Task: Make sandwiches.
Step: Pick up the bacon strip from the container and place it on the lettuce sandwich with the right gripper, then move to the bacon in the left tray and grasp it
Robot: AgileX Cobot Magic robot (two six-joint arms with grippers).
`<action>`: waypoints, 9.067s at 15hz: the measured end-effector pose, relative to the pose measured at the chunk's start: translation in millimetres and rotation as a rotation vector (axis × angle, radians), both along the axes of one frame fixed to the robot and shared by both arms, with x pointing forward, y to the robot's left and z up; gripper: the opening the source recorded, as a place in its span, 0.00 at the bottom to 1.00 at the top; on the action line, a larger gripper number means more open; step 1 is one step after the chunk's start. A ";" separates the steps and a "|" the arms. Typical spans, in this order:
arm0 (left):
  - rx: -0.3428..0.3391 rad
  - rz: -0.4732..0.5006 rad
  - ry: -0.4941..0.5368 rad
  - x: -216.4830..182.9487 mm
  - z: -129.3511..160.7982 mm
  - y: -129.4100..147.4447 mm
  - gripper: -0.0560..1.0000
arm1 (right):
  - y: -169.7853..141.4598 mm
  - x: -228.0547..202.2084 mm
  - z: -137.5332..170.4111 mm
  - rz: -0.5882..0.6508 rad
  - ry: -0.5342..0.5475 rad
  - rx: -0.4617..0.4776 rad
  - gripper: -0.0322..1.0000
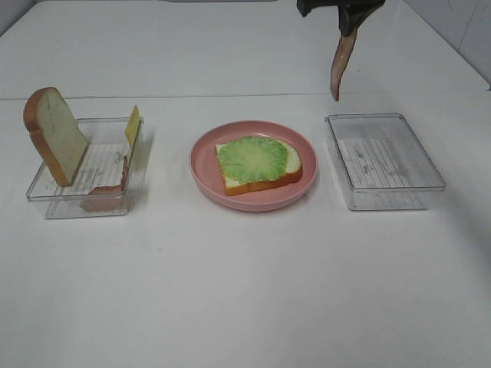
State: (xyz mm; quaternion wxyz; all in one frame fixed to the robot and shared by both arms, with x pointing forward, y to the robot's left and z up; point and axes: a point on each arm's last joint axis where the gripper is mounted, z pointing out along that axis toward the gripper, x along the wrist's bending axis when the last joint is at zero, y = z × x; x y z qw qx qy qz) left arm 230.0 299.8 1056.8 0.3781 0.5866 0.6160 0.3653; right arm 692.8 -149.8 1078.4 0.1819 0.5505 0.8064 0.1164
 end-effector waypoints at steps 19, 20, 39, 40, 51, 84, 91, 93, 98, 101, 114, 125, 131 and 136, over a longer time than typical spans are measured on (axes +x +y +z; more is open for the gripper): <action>0.000 0.000 0.000 0.0 0.0 0.0 0.99 | 128.2 -53.5 -31.9 0.287 0.195 0.212 0.05; 0.000 0.000 0.000 0.0 0.0 0.0 0.99 | 131.5 -53.8 -37.2 0.291 0.207 0.212 0.05; 0.000 0.000 0.000 0.0 0.0 0.0 0.99 | 147.8 -41.9 -72.4 0.285 0.212 0.288 0.05; 0.000 0.000 0.000 0.0 0.0 0.0 0.99 | 148.2 -41.6 -72.2 0.285 0.209 0.292 0.05; 0.000 0.000 0.000 0.0 0.0 0.0 0.99 | 139.3 -24.2 -119.8 0.249 0.184 0.090 0.05; 0.000 0.000 0.000 0.0 0.0 0.0 0.99 | 101.5 -32.3 -36.0 0.148 0.003 -0.133 0.77; 0.000 0.000 0.000 0.0 0.0 0.0 0.99 | 57.3 -73.1 50.5 0.086 -0.094 -0.051 0.77; 0.000 0.000 0.000 0.0 0.0 0.0 0.99 | 37.3 -78.8 50.9 0.038 -0.068 -0.057 0.77; 0.000 0.000 0.000 0.0 0.0 0.0 0.99 | -22.1 -116.6 54.5 -0.063 0.003 -0.084 0.77; 0.000 0.000 0.000 0.0 0.0 0.0 0.99 | -45.7 -164.5 63.4 -0.102 0.003 -0.078 0.77; 0.000 0.000 0.000 0.0 0.0 0.0 0.99 | -133.2 -357.8 24.1 -0.163 -0.086 0.000 0.77; 0.000 0.000 0.000 0.0 0.0 0.0 0.99 | -157.1 -418.7 -35.7 -0.237 -0.117 0.087 0.77; 0.000 0.000 0.000 0.0 0.0 0.0 0.99 | -155.5 -442.8 -43.6 -0.289 -0.292 0.167 0.84; 0.000 0.000 0.000 0.0 0.0 0.0 0.99 | -155.3 -459.6 -49.5 -0.297 -0.458 0.205 0.85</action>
